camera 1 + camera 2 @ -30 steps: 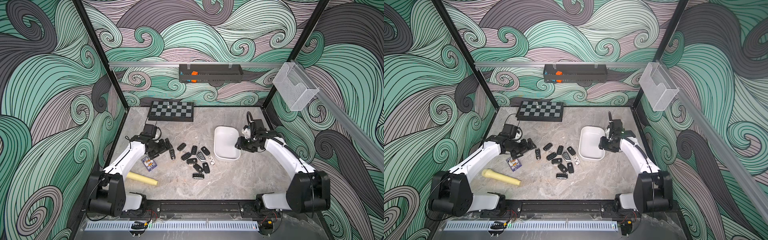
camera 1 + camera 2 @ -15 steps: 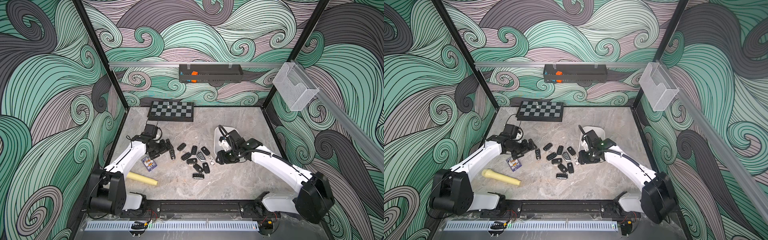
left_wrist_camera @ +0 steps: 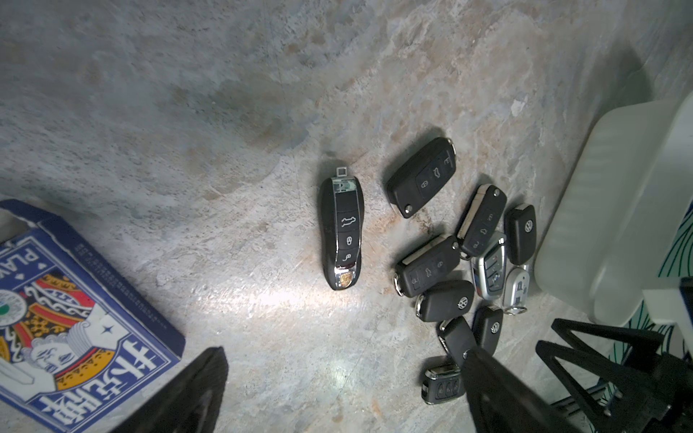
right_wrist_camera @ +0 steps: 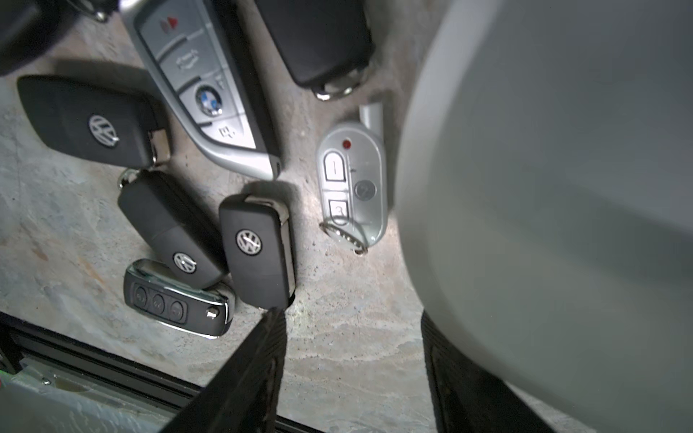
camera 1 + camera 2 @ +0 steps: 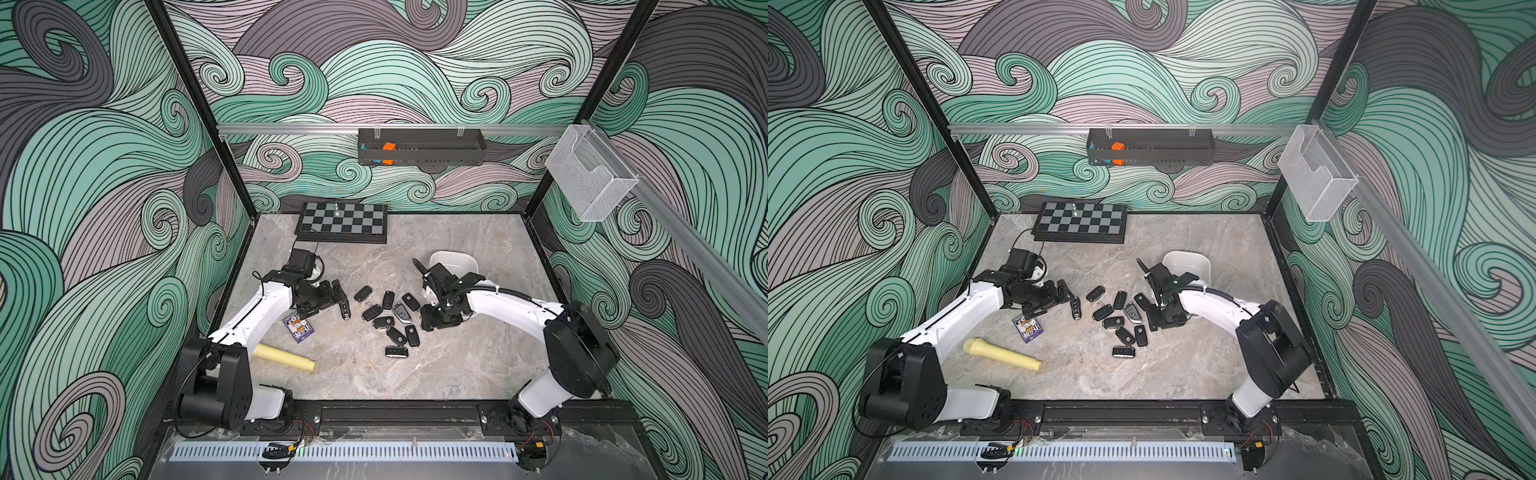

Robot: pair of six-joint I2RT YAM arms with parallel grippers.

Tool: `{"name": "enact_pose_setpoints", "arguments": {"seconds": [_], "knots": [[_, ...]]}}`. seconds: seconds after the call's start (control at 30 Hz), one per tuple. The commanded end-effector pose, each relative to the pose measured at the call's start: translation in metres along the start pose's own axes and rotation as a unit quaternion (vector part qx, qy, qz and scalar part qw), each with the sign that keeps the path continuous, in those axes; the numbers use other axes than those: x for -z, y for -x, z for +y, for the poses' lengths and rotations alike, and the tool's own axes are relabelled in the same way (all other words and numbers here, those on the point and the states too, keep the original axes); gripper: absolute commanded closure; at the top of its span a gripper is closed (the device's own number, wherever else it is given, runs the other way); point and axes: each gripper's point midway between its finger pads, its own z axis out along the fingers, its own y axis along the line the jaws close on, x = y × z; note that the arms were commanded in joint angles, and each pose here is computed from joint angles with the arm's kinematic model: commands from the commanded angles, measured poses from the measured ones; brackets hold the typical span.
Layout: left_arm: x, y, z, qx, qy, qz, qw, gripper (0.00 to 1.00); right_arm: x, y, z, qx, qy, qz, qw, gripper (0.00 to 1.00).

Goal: Place the car key into the storage box
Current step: Pick up the car key from the center of the board.

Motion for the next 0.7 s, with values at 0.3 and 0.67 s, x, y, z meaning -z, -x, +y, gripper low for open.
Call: {"name": "enact_pose_setpoints", "arguments": {"seconds": [0.3, 0.67], "knots": [[0.007, 0.008, -0.005, -0.02, 0.006, -0.004, 1.0, 0.01, -0.015, 0.031, 0.005, 0.029, -0.037, -0.021, 0.999, 0.4], [0.005, 0.008, -0.004, -0.02, 0.01, -0.002, 1.0, 0.01, -0.03, 0.025, 0.001, 0.048, -0.067, -0.003, 0.997, 0.45]]}}
